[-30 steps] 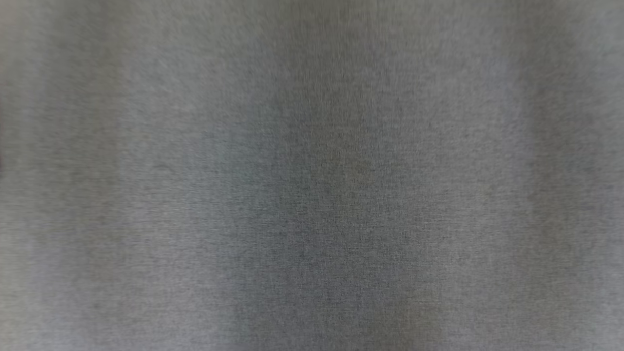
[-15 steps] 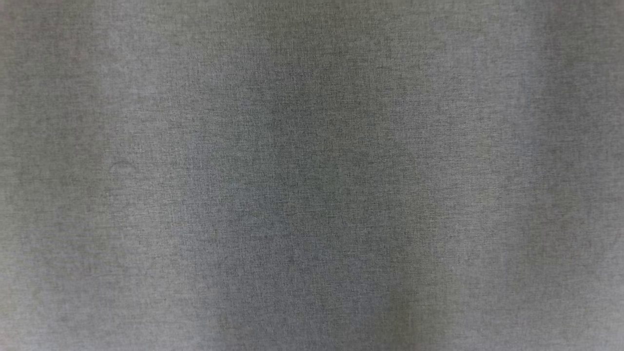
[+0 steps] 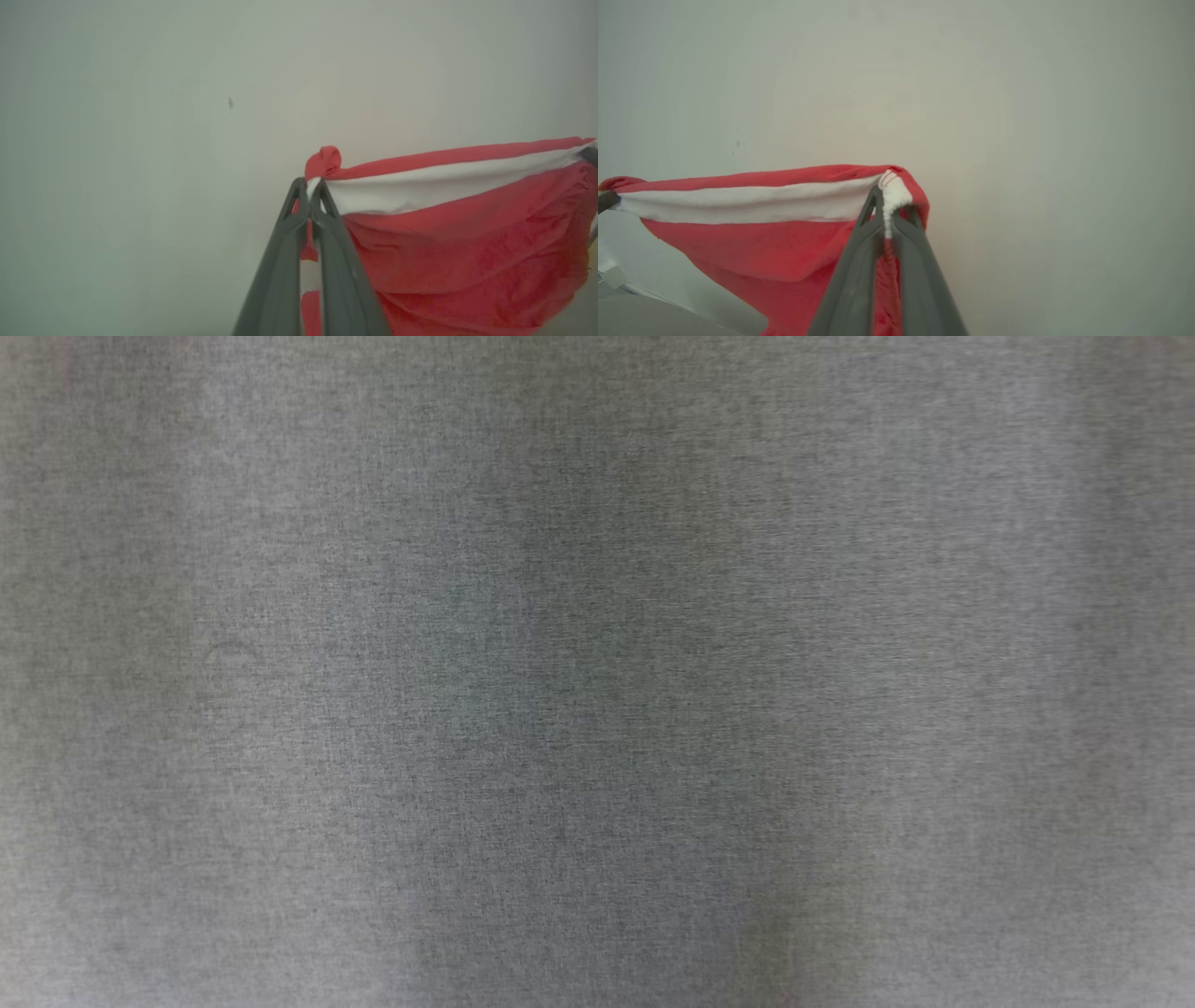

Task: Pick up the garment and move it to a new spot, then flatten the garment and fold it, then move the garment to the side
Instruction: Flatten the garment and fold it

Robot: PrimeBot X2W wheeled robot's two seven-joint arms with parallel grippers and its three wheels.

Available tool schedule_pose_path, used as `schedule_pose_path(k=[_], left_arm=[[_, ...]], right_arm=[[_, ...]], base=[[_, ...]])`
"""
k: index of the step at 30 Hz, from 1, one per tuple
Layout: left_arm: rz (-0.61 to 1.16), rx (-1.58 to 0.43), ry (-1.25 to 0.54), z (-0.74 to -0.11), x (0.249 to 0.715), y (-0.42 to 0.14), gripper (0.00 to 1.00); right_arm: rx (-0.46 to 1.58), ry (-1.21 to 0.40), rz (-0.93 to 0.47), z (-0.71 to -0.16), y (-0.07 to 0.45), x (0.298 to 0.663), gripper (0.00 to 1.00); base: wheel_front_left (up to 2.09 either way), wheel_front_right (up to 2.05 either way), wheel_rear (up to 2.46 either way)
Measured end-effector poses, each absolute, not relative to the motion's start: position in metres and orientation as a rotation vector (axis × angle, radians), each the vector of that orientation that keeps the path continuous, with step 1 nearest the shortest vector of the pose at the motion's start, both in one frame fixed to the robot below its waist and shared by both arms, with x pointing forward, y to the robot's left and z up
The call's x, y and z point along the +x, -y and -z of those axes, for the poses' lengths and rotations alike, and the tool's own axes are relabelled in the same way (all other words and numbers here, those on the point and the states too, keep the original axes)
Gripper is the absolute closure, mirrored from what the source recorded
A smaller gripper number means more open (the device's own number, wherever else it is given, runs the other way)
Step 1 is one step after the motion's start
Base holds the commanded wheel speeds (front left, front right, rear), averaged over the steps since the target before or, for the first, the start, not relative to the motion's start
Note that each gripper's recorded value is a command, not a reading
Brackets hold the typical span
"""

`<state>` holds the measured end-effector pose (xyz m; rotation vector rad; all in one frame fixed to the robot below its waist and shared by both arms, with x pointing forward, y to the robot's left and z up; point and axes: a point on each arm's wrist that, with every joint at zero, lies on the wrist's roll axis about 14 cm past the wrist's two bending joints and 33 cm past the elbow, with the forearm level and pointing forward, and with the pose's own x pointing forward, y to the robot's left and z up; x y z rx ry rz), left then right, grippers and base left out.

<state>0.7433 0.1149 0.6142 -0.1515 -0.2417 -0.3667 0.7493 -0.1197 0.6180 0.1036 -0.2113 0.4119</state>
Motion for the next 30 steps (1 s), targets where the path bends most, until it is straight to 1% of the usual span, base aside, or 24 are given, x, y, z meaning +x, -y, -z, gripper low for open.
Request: schedule_pose_path(k=[3,6,8,12,18,22,30], left_arm=[[0.367,-0.148,0.195,-0.579,0.729,-0.123,1.0],[0.369,-0.184,0.136,-0.545,0.707,-0.127,1.0],[0.38,-0.206,0.119,-0.532,0.687,-0.124,1.0],[0.339,-0.264,0.074,-0.506,0.639,-0.131,1.0],[0.296,-0.311,0.002,-0.48,0.561,-0.135,1.0],[0.303,-0.332,-0.076,-0.461,0.506,-0.126,1.0],[0.246,-0.39,-0.178,-0.443,0.431,-0.126,1.0]], right_arm=[[0.127,0.162,-0.447,-0.583,0.116,0.731,1.0],[0.153,0.105,-0.473,-0.552,0.117,0.705,1.0],[0.181,0.075,-0.468,-0.54,0.126,0.687,1.0],[0.202,-0.017,-0.462,-0.508,0.143,0.643,1.0],[0.256,-0.093,-0.47,-0.486,0.151,0.571,1.0],[0.278,-0.14,-0.47,-0.475,0.154,0.524,1.0],[0.325,-0.246,-0.459,-0.451,0.154,0.442,1.0]], base=[[0.0,0.0,0.0],[0.0,0.0,0.0],[0.0,0.0,0.0],[0.0,0.0,0.0],[0.0,0.0,0.0],[0.0,0.0,0.0],[0.0,0.0,0.0]])
